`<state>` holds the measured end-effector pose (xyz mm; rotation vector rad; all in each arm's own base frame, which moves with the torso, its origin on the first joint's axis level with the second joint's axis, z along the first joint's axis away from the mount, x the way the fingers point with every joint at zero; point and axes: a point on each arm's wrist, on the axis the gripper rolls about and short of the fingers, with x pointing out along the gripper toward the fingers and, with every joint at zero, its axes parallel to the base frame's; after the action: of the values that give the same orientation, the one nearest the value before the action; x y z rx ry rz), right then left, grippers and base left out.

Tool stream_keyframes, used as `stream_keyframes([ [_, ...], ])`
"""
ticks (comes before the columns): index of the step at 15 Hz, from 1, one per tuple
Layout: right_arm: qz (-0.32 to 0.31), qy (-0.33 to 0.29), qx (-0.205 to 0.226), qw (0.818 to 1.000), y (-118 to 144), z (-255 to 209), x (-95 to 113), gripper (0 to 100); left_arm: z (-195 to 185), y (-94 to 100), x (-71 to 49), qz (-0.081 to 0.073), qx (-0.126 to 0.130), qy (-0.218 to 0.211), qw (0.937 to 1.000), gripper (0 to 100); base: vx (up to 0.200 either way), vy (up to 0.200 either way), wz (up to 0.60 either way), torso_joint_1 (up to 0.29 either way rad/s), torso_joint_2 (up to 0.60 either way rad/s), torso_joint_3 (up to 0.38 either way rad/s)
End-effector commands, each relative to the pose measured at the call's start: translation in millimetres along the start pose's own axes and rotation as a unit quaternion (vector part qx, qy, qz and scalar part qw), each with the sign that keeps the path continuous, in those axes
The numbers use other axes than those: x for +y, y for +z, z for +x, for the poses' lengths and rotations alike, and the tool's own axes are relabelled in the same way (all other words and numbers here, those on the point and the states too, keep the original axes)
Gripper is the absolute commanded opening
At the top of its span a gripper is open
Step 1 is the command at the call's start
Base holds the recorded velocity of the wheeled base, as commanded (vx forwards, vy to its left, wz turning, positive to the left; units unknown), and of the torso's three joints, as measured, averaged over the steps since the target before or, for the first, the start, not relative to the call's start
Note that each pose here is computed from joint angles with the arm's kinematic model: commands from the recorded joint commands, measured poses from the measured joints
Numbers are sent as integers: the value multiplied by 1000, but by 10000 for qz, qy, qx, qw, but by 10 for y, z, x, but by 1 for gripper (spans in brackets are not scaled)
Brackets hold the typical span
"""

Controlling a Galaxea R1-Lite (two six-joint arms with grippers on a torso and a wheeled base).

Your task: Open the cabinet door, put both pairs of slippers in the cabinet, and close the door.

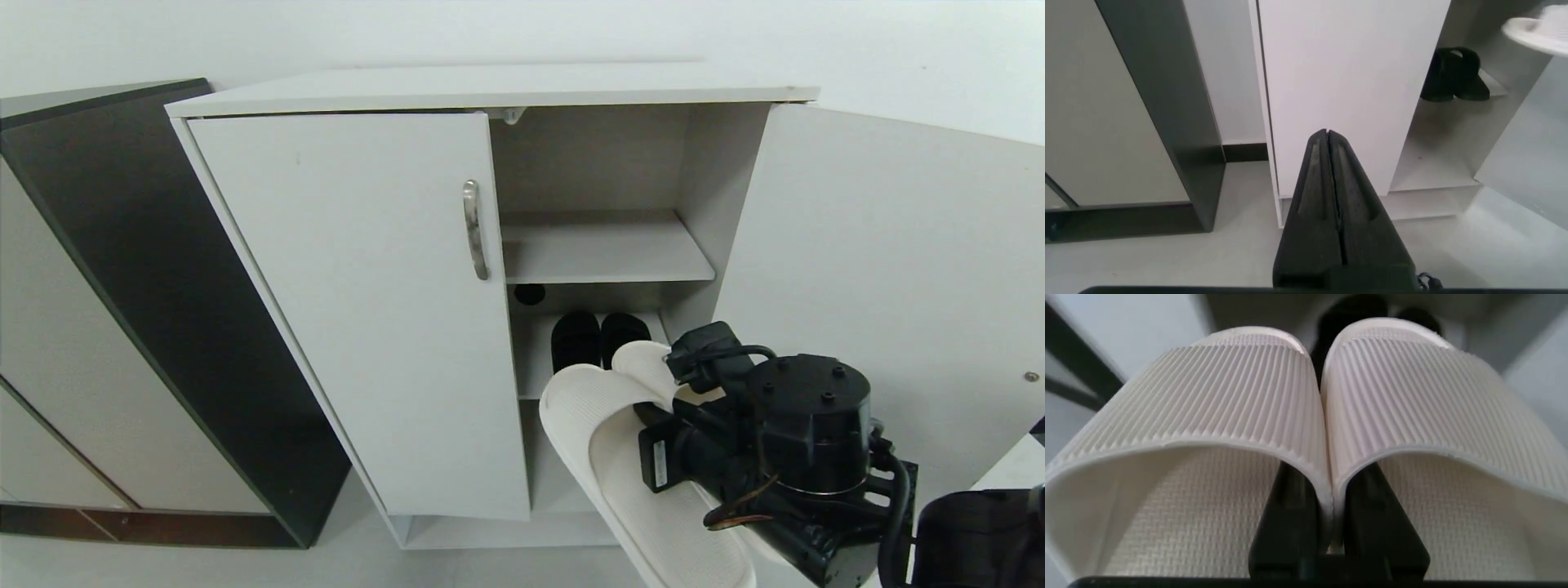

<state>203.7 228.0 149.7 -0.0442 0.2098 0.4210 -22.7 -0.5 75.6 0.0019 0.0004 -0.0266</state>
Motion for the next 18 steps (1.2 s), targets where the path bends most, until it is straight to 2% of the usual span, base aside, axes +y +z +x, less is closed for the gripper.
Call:
stream_keyframes([
  [1,171,26,181,9997,87,123,195,0,0,0,0,6,-2,3,10000,0,0,0,0,0,0,0],
  [3,374,-251,425,9981,264,186,361,0,0,0,0,6,-2,3,10000,0,0,0,0,0,0,0],
  [4,451,-896,614,9931,444,318,444,0,0,0,0,6,-2,3,10000,0,0,0,0,0,0,0],
  [5,529,-1233,622,9890,565,382,483,0,0,0,0,6,-2,3,10000,0,0,0,0,0,0,0],
  [8,552,-1420,675,9860,917,392,512,0,0,0,0,6,-2,3,10000,0,0,0,0,0,0,0],
  [9,557,-1573,550,9844,982,396,515,0,0,0,0,6,-2,3,10000,0,0,0,0,0,0,0],
  [11,402,-1757,445,9826,1021,396,512,0,0,0,0,6,-2,3,10000,0,0,0,0,0,0,0],
  [18,578,-1823,40,9815,1105,490,425,0,0,0,0,6,-2,3,10000,0,0,0,0,0,0,0],
])
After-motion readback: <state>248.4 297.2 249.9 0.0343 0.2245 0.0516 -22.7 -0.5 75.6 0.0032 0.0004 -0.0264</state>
